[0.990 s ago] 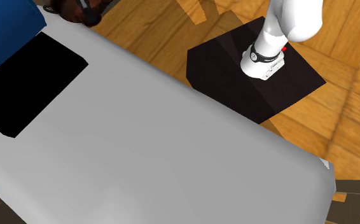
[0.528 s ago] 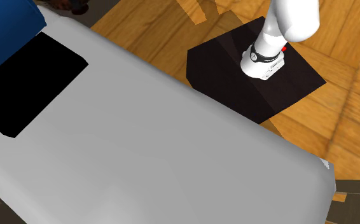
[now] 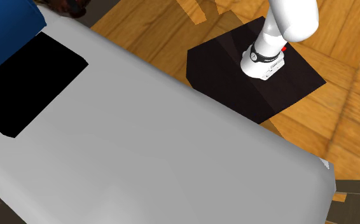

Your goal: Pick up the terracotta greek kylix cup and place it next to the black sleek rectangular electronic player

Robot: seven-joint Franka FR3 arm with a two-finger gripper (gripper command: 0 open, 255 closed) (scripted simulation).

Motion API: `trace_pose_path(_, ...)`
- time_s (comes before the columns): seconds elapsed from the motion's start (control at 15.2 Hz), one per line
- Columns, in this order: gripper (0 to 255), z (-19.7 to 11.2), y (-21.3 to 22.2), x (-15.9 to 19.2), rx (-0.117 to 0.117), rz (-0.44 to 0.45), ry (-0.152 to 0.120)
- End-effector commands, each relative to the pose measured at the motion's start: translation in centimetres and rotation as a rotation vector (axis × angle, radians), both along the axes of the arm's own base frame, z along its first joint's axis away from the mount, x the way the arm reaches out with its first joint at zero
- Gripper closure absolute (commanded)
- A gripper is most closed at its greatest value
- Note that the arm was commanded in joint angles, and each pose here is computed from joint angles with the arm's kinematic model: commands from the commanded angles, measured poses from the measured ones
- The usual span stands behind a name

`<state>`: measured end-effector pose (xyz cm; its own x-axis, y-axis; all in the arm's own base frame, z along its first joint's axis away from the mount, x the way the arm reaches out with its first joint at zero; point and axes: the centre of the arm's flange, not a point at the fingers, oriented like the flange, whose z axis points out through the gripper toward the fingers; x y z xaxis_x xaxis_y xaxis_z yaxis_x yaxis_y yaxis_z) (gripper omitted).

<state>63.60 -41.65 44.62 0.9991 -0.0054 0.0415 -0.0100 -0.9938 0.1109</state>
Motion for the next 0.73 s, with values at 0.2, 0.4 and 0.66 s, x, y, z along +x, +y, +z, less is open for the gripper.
trace_pose_path(0.2,255,-2.5,0.0,-0.1,-0.001,0.000,-0.002)
trace_pose_path(0.4,255,-4.1,0.0,-0.1,-0.001,0.000,-0.002)
trace_pose_path(0.66,255,-6.2,0.0,-0.1,-0.001,0.000,-0.002)
